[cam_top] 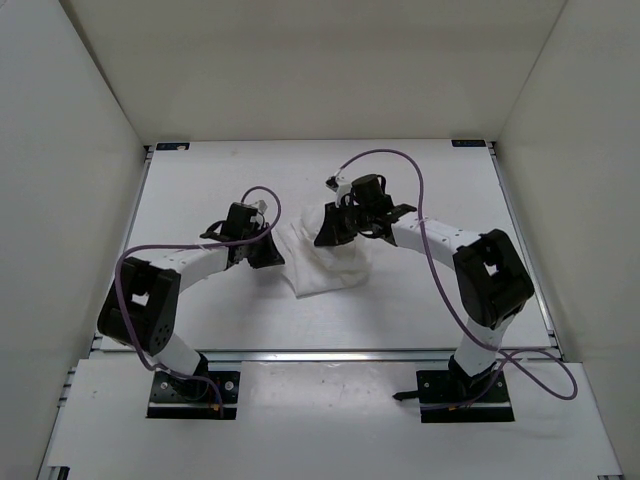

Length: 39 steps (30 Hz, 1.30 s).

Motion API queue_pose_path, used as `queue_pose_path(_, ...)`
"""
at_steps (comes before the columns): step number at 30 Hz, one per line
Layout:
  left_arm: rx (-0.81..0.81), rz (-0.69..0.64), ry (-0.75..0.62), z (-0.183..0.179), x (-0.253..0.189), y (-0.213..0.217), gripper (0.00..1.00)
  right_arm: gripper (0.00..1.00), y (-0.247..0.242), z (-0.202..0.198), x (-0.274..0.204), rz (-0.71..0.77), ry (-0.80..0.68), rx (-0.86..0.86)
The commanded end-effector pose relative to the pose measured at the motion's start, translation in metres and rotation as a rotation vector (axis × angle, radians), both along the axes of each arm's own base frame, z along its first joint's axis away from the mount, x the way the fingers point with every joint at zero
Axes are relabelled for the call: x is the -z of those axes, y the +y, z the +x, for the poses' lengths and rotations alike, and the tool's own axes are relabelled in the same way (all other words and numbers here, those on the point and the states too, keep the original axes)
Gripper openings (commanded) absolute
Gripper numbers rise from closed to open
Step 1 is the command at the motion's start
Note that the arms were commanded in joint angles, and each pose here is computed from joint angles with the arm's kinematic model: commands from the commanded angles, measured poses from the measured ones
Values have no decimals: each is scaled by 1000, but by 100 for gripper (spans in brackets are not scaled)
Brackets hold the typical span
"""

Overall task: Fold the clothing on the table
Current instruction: Fold the skirt

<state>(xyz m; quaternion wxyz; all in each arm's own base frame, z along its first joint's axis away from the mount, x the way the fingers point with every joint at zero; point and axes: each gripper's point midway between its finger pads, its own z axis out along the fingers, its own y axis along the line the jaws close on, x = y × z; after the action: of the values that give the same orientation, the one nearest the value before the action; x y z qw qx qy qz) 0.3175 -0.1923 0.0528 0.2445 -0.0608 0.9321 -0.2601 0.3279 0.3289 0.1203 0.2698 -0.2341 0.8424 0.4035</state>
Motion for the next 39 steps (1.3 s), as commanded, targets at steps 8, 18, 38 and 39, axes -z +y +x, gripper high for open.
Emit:
queue_pose_path(8,78,-3,63,-16,25,-22,0,1,51,-2,-12,55,-44,-79)
queue_pose_path(18,74,-22,96,-18,38,-19,0,1,80,-44,25,31,44,-200)
queue_pose_path(38,-31,-57,-64,13,-38,27,3,11,-1,-3,-77,34,-179,46)
queue_pose_path(39,-37,-43,-77,16,-46,31,7,0,-11,5,-72,13,-165,78)
